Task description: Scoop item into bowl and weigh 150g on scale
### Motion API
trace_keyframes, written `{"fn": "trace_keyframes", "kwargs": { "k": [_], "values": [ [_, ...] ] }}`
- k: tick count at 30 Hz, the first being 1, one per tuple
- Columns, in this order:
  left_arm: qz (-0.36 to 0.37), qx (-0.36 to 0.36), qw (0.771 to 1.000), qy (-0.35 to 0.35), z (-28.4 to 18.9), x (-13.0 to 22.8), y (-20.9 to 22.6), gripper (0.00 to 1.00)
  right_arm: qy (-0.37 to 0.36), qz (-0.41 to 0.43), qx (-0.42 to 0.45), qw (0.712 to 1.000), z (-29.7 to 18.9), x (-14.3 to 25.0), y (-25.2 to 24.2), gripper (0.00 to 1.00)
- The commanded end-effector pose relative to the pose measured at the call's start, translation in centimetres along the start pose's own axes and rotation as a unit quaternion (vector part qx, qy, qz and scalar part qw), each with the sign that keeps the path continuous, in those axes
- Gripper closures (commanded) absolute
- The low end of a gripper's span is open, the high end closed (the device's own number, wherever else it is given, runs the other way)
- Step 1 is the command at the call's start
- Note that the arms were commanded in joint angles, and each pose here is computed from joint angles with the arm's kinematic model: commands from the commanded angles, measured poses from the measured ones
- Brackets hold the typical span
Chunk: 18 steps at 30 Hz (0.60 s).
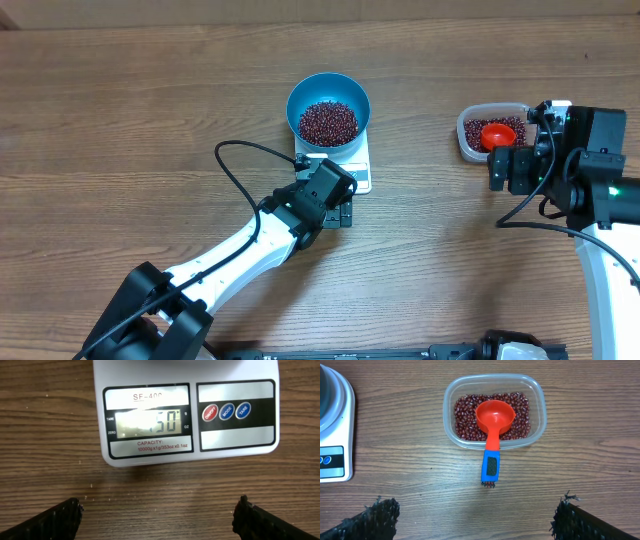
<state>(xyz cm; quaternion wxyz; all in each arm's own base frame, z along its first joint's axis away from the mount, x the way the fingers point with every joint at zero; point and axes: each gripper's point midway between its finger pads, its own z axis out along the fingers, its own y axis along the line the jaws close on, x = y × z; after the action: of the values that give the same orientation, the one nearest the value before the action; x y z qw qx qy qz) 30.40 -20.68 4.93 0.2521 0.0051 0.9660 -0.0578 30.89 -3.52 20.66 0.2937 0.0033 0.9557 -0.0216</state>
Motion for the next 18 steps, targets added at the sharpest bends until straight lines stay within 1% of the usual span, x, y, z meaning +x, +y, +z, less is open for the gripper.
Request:
{"fn": "trace_keyframes", "kwargs": {
  "k": [1, 7, 10, 15, 18],
  "values": [
    [-0.011, 0.003, 1.0, 0.011, 0.3, 0.4, 0.1, 0.0, -0.018, 0.001, 0.006, 1.0, -0.9, -1.2, -0.2, 0.0],
    [-0.011, 0.017, 1.0, -0.004, -0.8, -0.2, -0.5, 0.01, -0.018, 0.001, 0.006, 1.0, -0.9, -1.2, -0.2, 0.0],
    [-0.007, 0.009, 1.0, -0.02, -1.3, -0.7, -0.3, 0.01, -0.018, 0.001, 0.006, 1.0, -0.9, -1.2, -0.2, 0.0],
    [-0.004, -0.011, 0.999, -0.046, -2.2, -0.5, 1.1, 0.0, -0.018, 0.001, 0.006, 1.0, -0.9, -1.2, -0.2, 0.0],
    [-0.011, -0.007, 0.997, -0.072, -2.7, -0.2, 2.0, 0.0, -0.018, 0.001, 0.006, 1.0, -0.9, -1.2, -0.2, 0.0]
  ]
}}
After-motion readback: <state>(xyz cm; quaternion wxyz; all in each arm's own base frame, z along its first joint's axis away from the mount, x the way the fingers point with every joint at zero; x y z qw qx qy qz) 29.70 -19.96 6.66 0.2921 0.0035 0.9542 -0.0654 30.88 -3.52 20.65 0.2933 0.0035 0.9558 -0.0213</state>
